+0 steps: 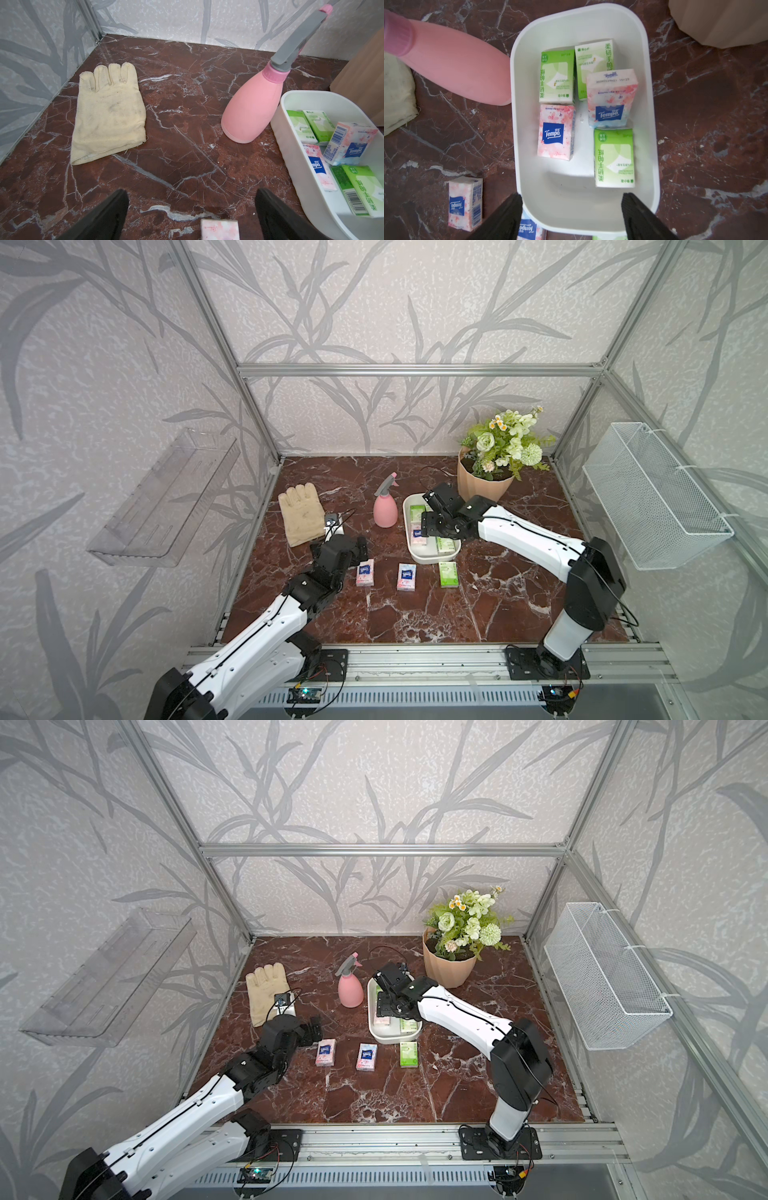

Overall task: Take the pocket tissues out of the storage box
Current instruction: Pick up the pocket tissues from the storage box.

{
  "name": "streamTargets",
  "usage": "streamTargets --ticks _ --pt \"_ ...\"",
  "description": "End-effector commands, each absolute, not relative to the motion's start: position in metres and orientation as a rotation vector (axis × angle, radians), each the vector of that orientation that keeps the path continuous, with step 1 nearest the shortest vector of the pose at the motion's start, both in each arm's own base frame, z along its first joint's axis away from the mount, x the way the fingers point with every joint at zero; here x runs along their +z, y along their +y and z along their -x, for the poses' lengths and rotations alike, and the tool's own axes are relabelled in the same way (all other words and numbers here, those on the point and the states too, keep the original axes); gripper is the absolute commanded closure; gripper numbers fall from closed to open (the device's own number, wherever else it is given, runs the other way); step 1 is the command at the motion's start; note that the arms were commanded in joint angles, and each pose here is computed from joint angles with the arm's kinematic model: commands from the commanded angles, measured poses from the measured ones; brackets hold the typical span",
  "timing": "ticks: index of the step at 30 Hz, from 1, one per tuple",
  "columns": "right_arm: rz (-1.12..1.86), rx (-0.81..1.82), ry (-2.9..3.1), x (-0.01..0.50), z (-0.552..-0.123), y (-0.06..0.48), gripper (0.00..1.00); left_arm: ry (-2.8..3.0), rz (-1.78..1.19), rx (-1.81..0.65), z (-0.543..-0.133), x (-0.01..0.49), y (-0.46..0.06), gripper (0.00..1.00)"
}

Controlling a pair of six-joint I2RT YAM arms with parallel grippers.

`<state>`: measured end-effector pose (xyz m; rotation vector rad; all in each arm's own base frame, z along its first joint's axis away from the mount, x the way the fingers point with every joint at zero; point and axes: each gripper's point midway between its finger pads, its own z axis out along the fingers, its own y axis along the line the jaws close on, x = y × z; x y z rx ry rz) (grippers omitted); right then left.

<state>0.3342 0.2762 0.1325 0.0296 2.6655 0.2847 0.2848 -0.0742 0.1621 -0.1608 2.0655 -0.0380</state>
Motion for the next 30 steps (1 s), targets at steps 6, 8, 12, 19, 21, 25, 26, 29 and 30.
streamTargets --ticks 6,8,12,19,21,25,26,29,30 --pt "0.048 0.274 2.74 0.097 -0.363 0.3 0.22 2.065 0.204 -0.017 -0.273 0.158 -0.062 0.0" --pt "0.046 0.261 2.766 0.088 -0.367 0.301 0.22 2.064 0.21 -0.016 -0.272 0.157 -0.06 0.0" --pt "0.063 0.259 2.801 0.071 -0.374 0.306 0.22 2.059 0.226 -0.014 -0.27 0.157 -0.057 0.0" --pt "0.094 0.227 2.852 0.052 -0.378 0.309 0.21 2.058 0.237 0.0 -0.271 0.155 -0.056 0.0" --pt "0.094 0.228 2.865 0.047 -0.378 0.309 0.21 2.06 0.235 0.006 -0.272 0.154 -0.055 0.0" --pt "0.099 0.221 2.886 0.04 -0.379 0.308 0.22 2.062 0.231 0.014 -0.273 0.152 -0.056 0.0" --pt "0.101 0.219 2.892 0.037 -0.38 0.307 0.22 2.062 0.231 0.016 -0.274 0.152 -0.056 0.0" --pt "0.12 0.184 2.908 0.031 -0.38 0.303 0.23 2.065 0.23 0.019 -0.276 0.151 -0.057 0.0" --pt "0.129 0.166 2.912 0.03 -0.38 0.302 0.24 2.067 0.229 0.02 -0.277 0.151 -0.058 0.0"
